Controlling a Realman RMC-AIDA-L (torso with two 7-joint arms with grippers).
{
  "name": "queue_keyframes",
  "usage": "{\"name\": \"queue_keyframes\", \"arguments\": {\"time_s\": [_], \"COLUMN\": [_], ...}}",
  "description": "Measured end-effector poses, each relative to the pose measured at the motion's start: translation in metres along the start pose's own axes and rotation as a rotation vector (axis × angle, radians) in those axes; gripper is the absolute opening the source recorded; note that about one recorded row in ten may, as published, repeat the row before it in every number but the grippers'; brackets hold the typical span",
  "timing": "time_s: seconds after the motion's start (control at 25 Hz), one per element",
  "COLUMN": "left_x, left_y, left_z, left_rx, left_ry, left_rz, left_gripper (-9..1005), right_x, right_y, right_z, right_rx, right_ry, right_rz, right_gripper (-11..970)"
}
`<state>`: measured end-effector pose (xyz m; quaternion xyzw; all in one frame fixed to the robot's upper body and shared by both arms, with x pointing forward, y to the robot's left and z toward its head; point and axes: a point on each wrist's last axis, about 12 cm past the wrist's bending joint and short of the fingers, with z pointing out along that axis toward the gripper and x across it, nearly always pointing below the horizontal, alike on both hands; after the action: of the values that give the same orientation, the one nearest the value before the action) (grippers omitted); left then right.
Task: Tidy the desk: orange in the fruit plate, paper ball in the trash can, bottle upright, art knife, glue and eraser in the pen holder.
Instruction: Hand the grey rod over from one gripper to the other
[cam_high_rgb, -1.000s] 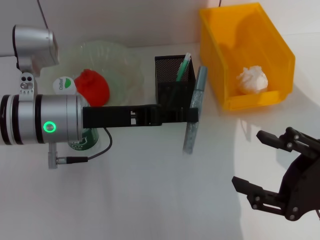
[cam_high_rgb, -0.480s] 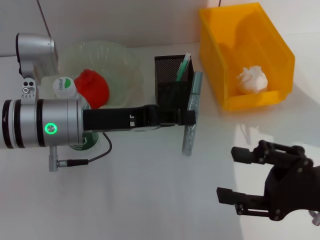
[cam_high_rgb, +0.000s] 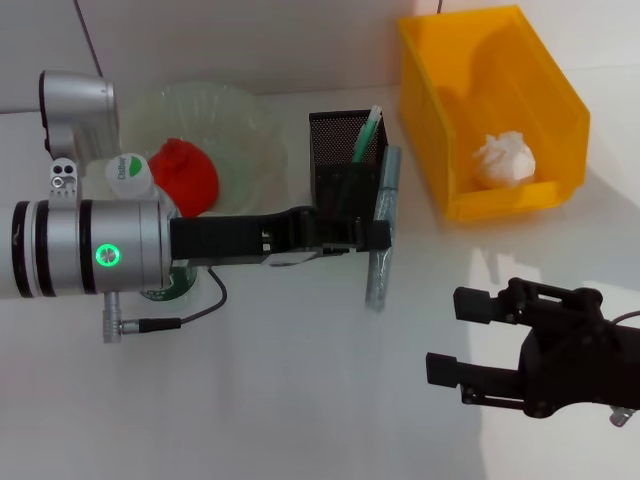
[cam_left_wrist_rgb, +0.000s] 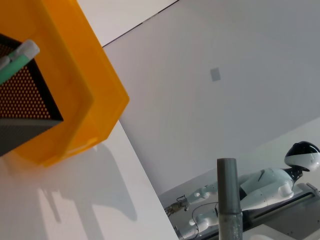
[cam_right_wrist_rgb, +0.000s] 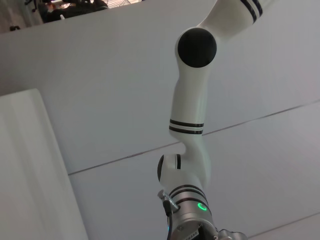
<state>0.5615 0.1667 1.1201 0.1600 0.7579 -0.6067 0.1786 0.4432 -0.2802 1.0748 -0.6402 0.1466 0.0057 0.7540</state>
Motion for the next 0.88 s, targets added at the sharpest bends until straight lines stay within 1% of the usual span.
{"name": "queue_keyframes", "arguments": {"time_s": [0.16,0.28,0.36,0.6,0.76,0.88], "left_x": [0.001,0.001,0.0,0.0,0.0,-0.001], "left_y": [-0.001,-0.001,-0.001,-0.002,-0.002,-0.004], "left_z": [0.002,0.002,0.002,0.0,0.0,0.0], "left_rx": [0.005,0.005,0.008,0.012,0.013,0.022], "left_ry": [0.011,0.011,0.012,0.01,0.01,0.016], "left_rz": [-0.031,-0.031,-0.04,-0.052,-0.056,-0.08], "left_gripper": [124,124,125,125,125,125], "right_x": [-0.001,-0.002,-0.003,-0.004,-0.002,-0.002], "right_y": [0.002,0.005,0.013,0.019,0.026,0.026], "right_z": [0.0,0.0,0.0,0.002,0.007,0.01], "right_rx": [-0.01,-0.018,-0.016,-0.009,-0.004,0.009], "right_ry": [-0.001,0.01,0.039,0.056,0.087,0.089], "right_rz": [-0.044,-0.064,-0.124,-0.156,-0.205,-0.23], "right_gripper": [647,645,643,639,637,635]}}
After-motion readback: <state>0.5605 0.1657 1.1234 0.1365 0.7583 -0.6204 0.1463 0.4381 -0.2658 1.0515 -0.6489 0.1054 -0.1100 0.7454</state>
